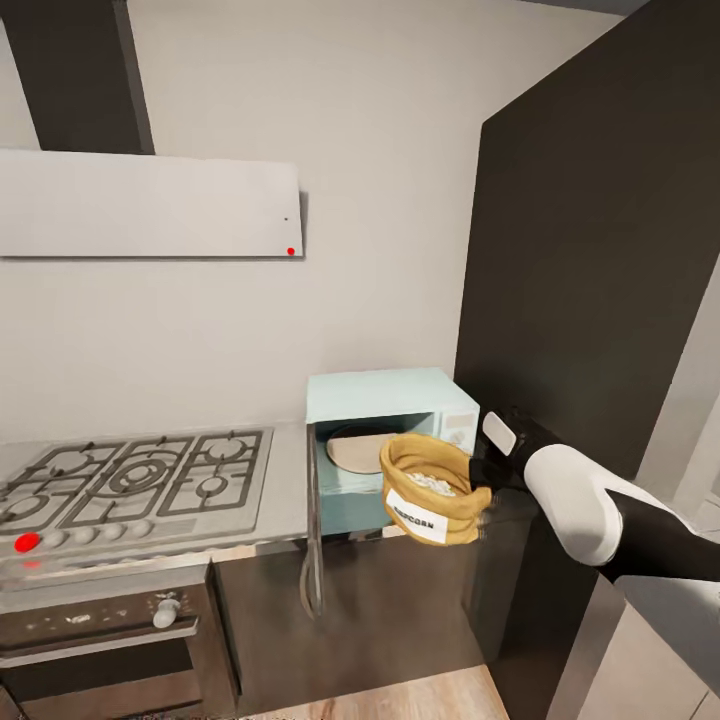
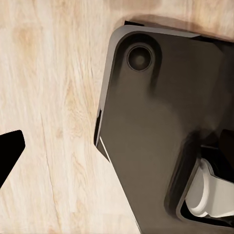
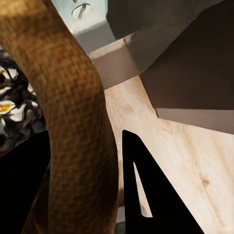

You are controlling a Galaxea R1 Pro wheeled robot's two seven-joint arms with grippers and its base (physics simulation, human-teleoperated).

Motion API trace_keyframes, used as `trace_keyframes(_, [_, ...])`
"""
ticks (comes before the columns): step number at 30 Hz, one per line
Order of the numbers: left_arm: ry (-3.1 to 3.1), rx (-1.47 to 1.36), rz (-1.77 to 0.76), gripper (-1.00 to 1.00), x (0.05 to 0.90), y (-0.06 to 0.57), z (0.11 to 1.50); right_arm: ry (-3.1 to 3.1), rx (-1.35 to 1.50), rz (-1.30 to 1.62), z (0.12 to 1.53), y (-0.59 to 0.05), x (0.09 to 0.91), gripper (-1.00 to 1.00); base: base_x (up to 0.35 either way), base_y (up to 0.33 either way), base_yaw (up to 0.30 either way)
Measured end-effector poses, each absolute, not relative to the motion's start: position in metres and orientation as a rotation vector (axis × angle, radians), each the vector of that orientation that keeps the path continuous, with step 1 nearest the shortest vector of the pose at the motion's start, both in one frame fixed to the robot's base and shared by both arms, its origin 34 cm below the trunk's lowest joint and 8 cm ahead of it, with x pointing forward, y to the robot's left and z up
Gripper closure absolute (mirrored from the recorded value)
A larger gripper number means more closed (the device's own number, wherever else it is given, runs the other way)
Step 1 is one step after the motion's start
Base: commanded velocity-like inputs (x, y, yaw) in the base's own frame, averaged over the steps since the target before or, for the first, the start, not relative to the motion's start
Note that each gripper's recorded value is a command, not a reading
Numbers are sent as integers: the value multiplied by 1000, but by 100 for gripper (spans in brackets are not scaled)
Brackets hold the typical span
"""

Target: In the kitchen, take the popcorn bag from the countertop, put it into the microwave, and heat it until the popcorn is cooked so the cooked popcorn ends up inside the bag.

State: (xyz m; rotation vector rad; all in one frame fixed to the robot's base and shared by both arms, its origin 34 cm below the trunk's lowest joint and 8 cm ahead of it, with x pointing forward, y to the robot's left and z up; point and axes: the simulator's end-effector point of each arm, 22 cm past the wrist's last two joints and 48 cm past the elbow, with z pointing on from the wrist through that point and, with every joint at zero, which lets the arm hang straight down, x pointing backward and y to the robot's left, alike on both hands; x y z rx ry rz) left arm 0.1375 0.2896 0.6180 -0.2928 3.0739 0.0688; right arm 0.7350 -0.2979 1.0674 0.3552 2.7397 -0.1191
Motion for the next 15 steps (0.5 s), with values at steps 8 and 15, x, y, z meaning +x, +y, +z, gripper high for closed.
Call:
trace_keyframes(8, [3078,-293,69,-100,136,289,618,2744,351,-115,1065,-294,736,100,0,-234,232])
trace_keyframes(15, [3082,-293,70,-100,134,289,618,2748,352,-116,1062,-294,736,100,0,-250,237])
